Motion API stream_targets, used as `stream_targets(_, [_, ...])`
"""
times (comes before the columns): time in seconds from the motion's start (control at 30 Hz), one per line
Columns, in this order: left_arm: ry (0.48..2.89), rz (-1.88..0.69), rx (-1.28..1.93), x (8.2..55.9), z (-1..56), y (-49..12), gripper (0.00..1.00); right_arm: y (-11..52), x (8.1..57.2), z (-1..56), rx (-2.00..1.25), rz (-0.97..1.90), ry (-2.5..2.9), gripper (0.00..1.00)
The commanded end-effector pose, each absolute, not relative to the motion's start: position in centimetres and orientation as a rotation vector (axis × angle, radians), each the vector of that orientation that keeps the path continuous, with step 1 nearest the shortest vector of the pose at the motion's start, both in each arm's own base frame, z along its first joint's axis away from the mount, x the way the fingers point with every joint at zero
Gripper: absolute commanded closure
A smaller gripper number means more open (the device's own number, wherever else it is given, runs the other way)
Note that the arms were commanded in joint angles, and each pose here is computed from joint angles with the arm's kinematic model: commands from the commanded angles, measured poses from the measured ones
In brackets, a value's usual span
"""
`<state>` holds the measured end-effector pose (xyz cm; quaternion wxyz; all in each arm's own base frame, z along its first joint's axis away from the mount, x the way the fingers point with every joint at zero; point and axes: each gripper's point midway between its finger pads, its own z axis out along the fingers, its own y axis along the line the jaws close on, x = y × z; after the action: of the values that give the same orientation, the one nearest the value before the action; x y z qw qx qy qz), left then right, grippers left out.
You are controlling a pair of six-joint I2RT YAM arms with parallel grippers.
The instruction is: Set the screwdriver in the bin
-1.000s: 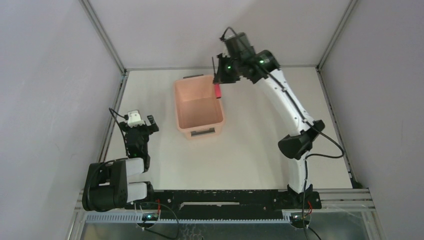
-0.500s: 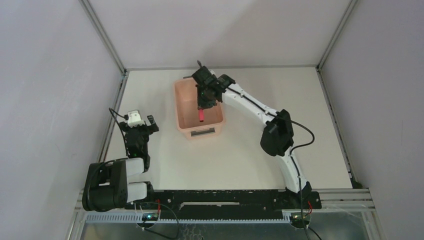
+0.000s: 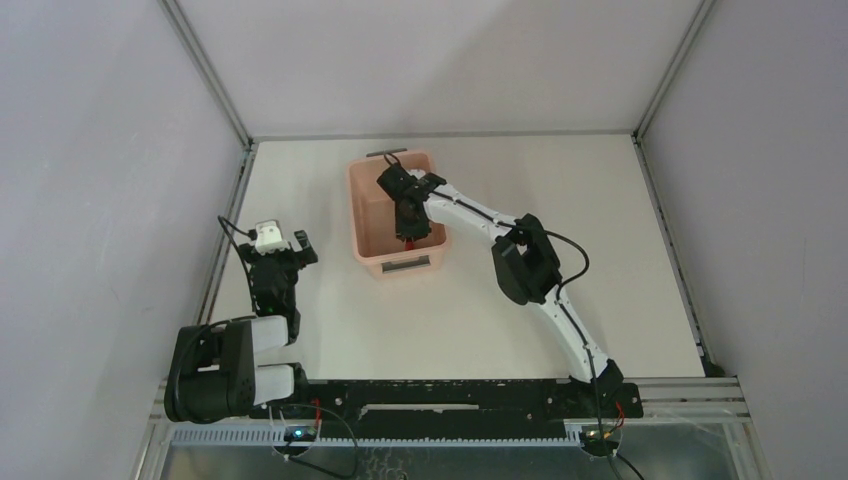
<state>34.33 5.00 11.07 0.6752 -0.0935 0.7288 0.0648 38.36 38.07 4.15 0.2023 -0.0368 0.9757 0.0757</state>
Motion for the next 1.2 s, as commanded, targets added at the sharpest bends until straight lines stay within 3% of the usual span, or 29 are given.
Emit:
stream_targets(0.0, [1.566, 0.153, -0.194, 35.4, 13.6, 5.0, 0.0, 39.5, 39.8, 8.5, -0.08, 0.304, 2.614, 0.56])
stream_targets(0.1, [1.567, 0.152, -0.193, 35.4, 13.6, 5.0, 0.0, 39.6, 39.5, 12.3, -0.078, 0.35, 2.565, 0.52])
stream_targets(0.37, [1.567, 0.154, -0.194, 35.4, 13.6, 5.0, 0.0, 36.9, 38.7, 25.6, -0.137, 0.473, 2.306, 0.29])
stream_targets(0.53, [1.566, 0.153, -0.193, 35.4, 13.6, 5.0, 0.0, 29.3, 39.7, 27.5, -0.056, 0.368, 2.244, 0.15])
stream_targets(0.63, [1.567, 0.153, -0.194, 35.4, 13.6, 5.0, 0.0, 22.3, 40.5, 27.3, 0.015, 0.209, 2.217, 0.01])
stream_targets(0.77, [1.567, 0.153, -0.193, 35.4, 13.6, 5.0, 0.0, 11.5, 40.7, 27.4, 0.189, 0.016, 2.169, 0.0])
stream_targets(0.9, [1.567, 0.153, -0.193, 35.4, 13.6, 5.0, 0.0, 3.3, 39.3, 27.1, 0.362, 0.004, 2.146, 0.0])
stream_targets(1.17, [1.566, 0.152, -0.193, 35.4, 13.6, 5.0, 0.0, -1.1, 36.7, 28.7, 0.396, -0.098, 2.043, 0.0])
